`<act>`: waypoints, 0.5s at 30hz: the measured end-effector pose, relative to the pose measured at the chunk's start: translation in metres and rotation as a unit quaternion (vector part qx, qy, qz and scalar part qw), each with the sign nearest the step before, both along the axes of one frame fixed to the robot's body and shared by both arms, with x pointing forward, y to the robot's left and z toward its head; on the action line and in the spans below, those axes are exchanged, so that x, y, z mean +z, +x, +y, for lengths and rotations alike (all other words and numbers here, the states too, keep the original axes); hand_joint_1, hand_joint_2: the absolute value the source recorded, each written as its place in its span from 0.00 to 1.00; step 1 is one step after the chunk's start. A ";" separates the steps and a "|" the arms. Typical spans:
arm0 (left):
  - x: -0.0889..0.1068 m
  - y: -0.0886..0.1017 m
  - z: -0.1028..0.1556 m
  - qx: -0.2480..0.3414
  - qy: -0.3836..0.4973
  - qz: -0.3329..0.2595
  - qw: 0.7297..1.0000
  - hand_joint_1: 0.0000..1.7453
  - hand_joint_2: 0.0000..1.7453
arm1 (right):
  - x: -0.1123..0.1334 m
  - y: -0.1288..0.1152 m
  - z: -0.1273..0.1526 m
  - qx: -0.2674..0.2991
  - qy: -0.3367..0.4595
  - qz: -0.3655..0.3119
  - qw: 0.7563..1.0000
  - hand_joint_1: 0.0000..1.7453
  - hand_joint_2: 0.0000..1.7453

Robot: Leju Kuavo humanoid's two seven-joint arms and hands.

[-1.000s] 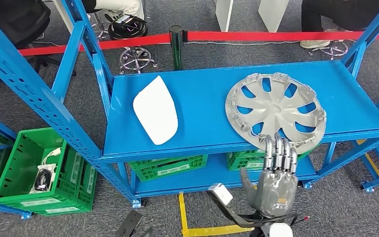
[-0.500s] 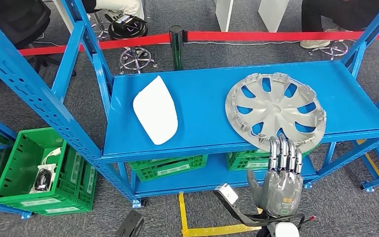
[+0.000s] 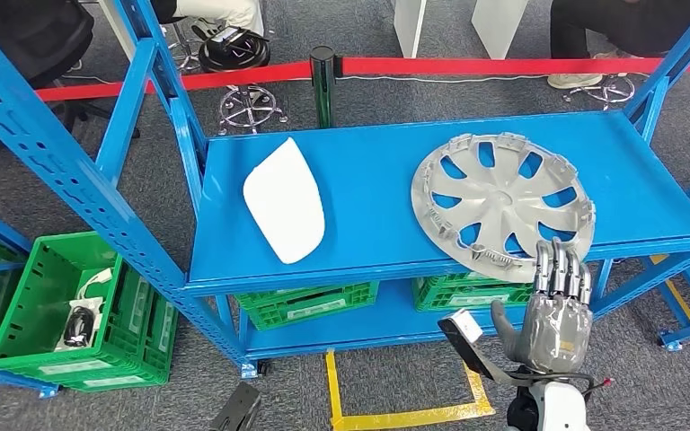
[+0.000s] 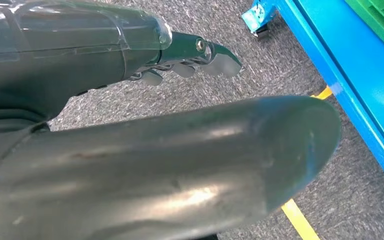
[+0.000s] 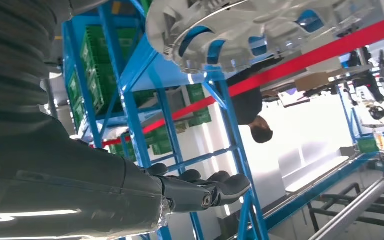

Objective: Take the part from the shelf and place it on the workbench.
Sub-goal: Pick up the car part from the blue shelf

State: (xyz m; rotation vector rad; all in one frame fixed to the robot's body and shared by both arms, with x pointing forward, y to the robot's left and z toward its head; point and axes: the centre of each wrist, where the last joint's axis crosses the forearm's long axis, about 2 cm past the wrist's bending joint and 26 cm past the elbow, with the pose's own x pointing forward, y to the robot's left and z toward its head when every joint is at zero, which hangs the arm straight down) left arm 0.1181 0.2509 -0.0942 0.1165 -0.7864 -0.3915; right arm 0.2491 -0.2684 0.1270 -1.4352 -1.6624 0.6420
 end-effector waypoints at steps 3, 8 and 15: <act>0.000 0.001 -0.001 -0.007 -0.002 0.004 1.000 0.00 0.00 | -0.005 0.009 -0.020 -0.037 0.022 0.045 0.998 0.00 1.00; 0.001 0.002 -0.001 -0.015 0.001 0.015 1.000 0.00 0.00 | -0.014 0.027 -0.091 -0.118 0.026 0.134 0.984 0.00 1.00; 0.000 0.002 -0.002 -0.005 -0.017 0.008 1.000 0.00 0.00 | -0.016 0.026 -0.134 -0.142 -0.031 0.108 0.983 0.00 1.00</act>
